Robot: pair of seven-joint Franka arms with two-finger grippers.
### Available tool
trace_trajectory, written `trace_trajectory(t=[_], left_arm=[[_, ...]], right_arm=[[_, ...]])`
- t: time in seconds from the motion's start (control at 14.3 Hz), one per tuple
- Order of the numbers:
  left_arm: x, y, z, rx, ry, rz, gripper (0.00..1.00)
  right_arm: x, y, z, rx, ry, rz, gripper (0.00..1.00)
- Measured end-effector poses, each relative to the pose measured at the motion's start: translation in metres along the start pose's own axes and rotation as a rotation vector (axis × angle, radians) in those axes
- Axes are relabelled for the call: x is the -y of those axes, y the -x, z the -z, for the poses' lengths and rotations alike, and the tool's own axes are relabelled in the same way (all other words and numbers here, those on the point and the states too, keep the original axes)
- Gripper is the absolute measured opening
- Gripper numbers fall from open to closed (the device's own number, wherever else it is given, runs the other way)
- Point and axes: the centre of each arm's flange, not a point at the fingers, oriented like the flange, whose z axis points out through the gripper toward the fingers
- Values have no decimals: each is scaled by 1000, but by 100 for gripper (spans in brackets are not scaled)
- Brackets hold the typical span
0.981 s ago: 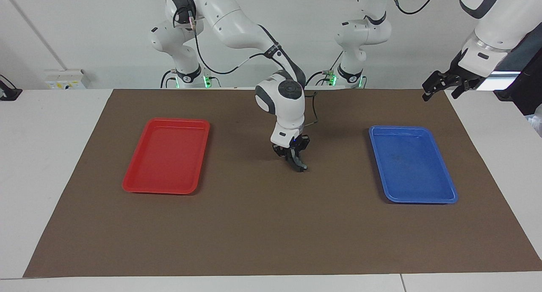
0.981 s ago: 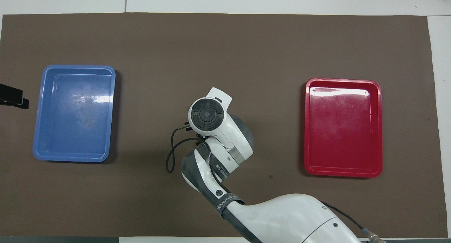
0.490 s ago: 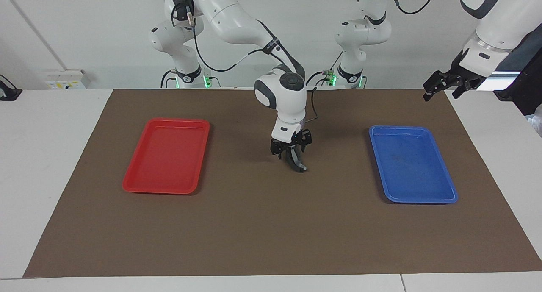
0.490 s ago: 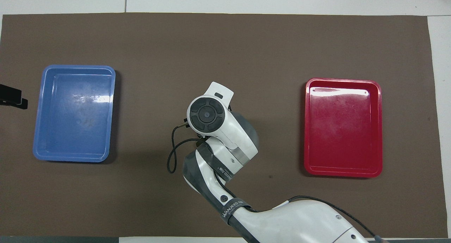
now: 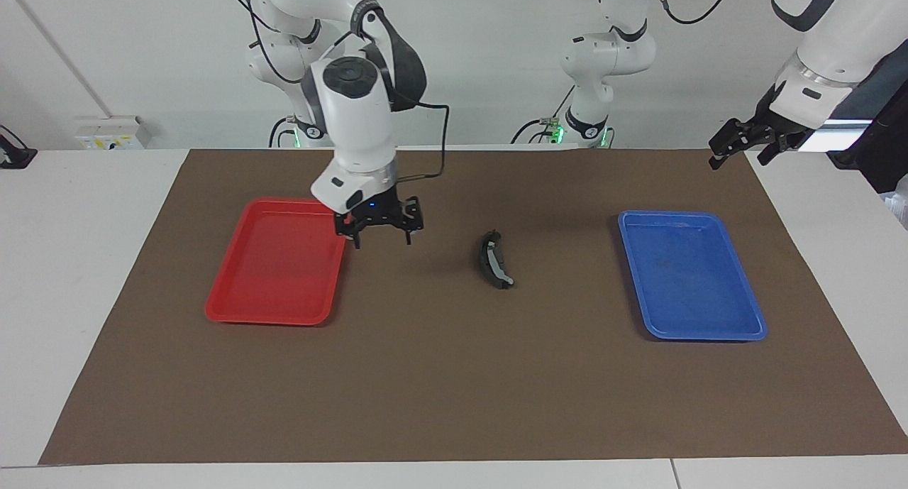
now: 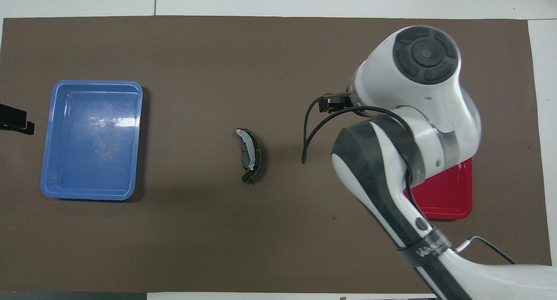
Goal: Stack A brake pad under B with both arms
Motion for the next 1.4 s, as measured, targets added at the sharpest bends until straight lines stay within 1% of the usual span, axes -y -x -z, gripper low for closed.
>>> trace_trajectory(t=[0.14,0.28,0.42,0.56,0.7,0.91,1.26,1.4], left_arm=[[0,0,0,0,0,0,100],[0,0,0,0,0,0,100],[0,0,0,0,0,0,100],[0,0,0,0,0,0,100],[0,0,0,0,0,0,100],[0,0,0,0,0,0,100],[0,0,0,0,0,0,100],[0,0,0,0,0,0,100]], right_arm=[[-56,-7,9,23,17,-50,100],[-119,-5,22,70,29,-66,100],[-188,6,43,107,27,-56,100],[-235,26,65,147,20,-79,100],[-260,43,83,162,14,-108,100],[-280,51,93,159,8,-94,100],[-290,70,118,150,2,-93,100],[-292,75,122,146,0,-95,100]])
